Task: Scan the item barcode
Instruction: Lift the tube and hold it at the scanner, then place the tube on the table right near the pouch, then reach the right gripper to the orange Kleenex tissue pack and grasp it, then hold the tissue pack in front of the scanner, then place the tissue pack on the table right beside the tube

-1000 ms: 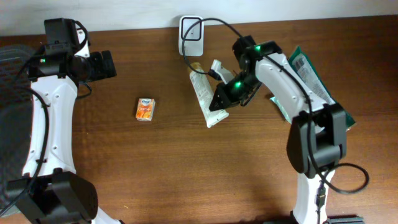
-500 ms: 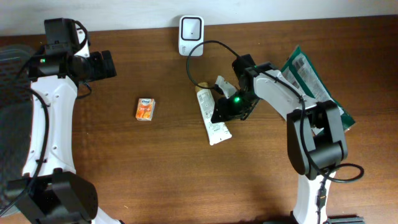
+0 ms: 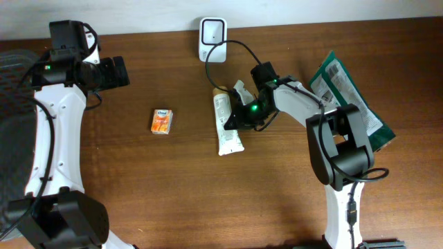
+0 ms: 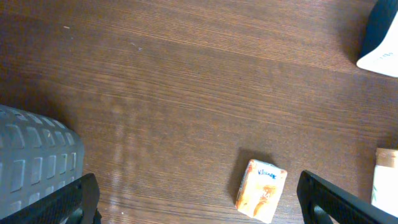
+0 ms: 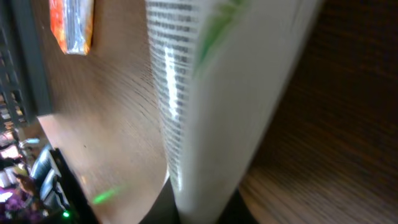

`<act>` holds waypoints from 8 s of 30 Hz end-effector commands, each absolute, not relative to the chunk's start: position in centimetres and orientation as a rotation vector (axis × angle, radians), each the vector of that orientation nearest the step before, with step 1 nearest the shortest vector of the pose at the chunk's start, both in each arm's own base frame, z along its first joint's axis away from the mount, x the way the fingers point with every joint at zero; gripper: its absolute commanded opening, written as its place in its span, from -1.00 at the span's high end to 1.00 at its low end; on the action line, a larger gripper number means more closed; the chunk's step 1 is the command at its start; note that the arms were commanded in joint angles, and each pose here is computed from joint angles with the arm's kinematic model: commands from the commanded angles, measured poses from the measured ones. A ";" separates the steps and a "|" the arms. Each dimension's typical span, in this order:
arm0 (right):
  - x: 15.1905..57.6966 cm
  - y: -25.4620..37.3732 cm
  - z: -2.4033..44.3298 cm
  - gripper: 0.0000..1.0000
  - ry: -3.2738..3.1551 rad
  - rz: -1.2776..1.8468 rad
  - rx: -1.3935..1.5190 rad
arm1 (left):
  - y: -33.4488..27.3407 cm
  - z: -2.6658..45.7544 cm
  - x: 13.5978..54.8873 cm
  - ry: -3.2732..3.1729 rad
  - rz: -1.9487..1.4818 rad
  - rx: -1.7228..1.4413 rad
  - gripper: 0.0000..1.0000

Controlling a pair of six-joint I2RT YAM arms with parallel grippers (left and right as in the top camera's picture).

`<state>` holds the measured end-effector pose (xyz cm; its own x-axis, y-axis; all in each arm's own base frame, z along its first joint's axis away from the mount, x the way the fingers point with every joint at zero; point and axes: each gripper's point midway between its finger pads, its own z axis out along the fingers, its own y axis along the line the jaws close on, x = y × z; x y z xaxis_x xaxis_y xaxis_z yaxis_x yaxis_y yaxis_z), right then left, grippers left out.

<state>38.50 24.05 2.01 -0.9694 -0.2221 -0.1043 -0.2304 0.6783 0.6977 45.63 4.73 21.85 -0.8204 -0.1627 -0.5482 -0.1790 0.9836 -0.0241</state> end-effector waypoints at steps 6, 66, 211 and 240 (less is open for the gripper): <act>36.8 24.8 15.5 0.92 2.559 1.243 -0.638 | 4.9 22.2 45.6 2.542 0.051 -0.227 -0.98; 52.0 24.1 23.7 0.92 2.272 0.004 -0.490 | 4.9 22.2 45.6 2.542 0.051 -0.227 -0.98; 64.0 23.8 11.8 0.91 1.858 -0.779 -0.849 | 4.9 22.2 45.6 2.542 0.052 -0.228 -0.98; 36.9 5.7 14.2 0.91 3.069 -0.153 0.025 | 4.9 22.2 45.6 2.542 0.051 -0.227 -0.98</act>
